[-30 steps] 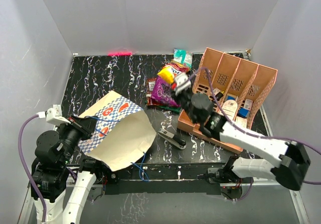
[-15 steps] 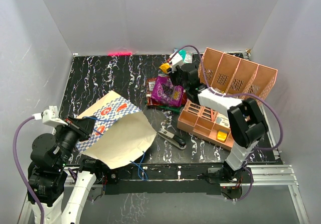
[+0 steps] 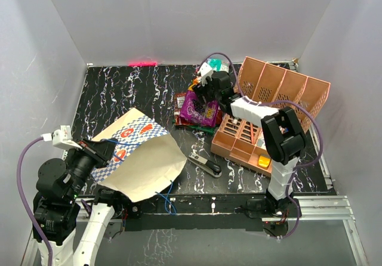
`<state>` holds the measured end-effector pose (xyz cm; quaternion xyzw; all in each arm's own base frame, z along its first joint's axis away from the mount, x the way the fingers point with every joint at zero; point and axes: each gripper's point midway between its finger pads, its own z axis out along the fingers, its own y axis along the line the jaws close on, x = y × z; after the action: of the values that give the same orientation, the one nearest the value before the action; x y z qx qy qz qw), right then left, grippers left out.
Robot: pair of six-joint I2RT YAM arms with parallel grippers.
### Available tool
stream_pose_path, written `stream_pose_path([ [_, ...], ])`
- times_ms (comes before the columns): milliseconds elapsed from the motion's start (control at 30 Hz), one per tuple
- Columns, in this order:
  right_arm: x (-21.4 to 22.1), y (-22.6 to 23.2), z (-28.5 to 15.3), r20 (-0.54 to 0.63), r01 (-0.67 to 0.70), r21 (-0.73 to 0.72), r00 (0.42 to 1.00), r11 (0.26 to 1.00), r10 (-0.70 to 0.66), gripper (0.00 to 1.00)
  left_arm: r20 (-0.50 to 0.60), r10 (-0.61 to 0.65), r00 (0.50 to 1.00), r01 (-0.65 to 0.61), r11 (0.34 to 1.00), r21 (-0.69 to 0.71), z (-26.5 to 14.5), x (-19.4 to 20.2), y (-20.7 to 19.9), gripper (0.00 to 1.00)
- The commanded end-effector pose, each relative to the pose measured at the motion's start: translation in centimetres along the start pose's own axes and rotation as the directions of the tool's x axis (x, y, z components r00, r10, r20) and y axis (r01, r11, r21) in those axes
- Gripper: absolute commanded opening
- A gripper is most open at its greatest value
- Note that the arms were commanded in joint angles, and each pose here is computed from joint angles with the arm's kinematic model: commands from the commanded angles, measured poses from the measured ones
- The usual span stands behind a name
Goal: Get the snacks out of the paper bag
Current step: Place the snack at the center of the board.
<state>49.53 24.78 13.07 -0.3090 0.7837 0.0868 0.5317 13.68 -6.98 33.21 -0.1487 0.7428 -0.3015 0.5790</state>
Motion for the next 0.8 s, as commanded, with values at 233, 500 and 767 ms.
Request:
stream_pose_path([
  [233,-4.5,5.1,-12.7,0.22,-0.136,-0.216,0.958,0.967,0.184,0.91,-0.013,-0.003,1.0,0.003,0.999,0.043,1.3,-0.1,-0.8,0.0],
  [500,-0.8,13.0,-18.5,0.285,-0.029,-0.362,0.948,0.932,0.14,0.94,-0.019,-0.015,1.0,0.015,0.999,0.033,1.4,0.2,-0.4,0.0],
  [767,-7.2,21.9,-26.0,0.525,0.212,-0.488,0.846,0.847,0.091,0.97,-0.018,-0.014,1.0,0.014,1.0,0.021,1.4,0.4,-0.1,0.0],
])
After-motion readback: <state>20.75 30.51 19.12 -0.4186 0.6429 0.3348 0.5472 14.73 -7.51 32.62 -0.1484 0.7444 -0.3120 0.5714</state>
